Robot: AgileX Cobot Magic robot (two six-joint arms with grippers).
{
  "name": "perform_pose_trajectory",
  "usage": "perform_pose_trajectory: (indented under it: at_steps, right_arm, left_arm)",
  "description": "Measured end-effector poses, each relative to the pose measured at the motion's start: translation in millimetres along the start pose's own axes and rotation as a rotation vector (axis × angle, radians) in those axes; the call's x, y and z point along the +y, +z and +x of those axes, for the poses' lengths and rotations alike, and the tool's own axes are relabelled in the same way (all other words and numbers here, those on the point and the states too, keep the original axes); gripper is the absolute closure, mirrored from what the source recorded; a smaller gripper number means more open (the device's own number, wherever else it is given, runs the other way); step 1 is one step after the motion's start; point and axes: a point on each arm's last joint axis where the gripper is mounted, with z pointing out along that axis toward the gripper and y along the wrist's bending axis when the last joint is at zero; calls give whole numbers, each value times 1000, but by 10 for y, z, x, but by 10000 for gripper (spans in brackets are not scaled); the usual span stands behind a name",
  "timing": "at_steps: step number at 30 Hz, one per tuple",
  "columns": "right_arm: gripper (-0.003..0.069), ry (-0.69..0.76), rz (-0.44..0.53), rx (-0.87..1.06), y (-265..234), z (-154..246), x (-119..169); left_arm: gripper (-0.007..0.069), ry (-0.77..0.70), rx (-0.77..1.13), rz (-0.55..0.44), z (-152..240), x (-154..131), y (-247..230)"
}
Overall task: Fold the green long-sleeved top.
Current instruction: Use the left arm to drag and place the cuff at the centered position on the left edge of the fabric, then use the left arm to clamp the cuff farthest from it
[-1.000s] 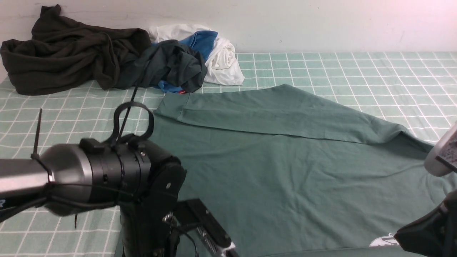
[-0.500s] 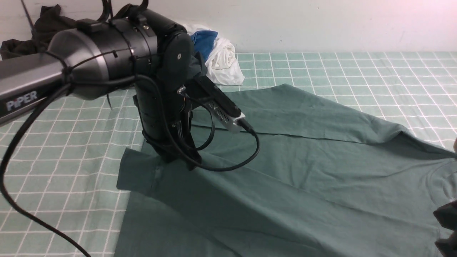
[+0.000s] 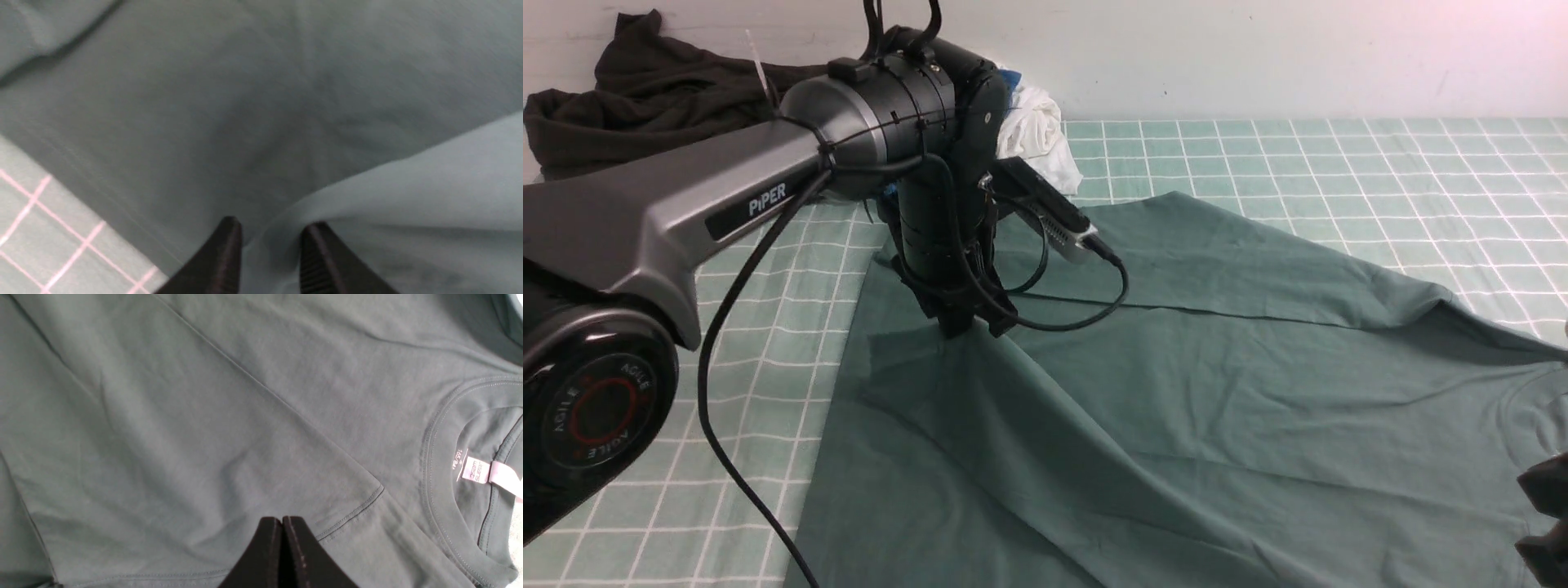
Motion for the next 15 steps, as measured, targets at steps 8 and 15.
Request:
perform_pose_trajectory:
  at_steps: [8, 15]
  right_arm:
    - [673, 21, 65, -145, 4, -141, -58]
    - [673, 44, 105, -136, 247, -292, -69]
  left_arm:
    - [213, -383, -126, -36, 66, 791, 39]
    - [205, -571, -257, -2, 66, 1234, 497]
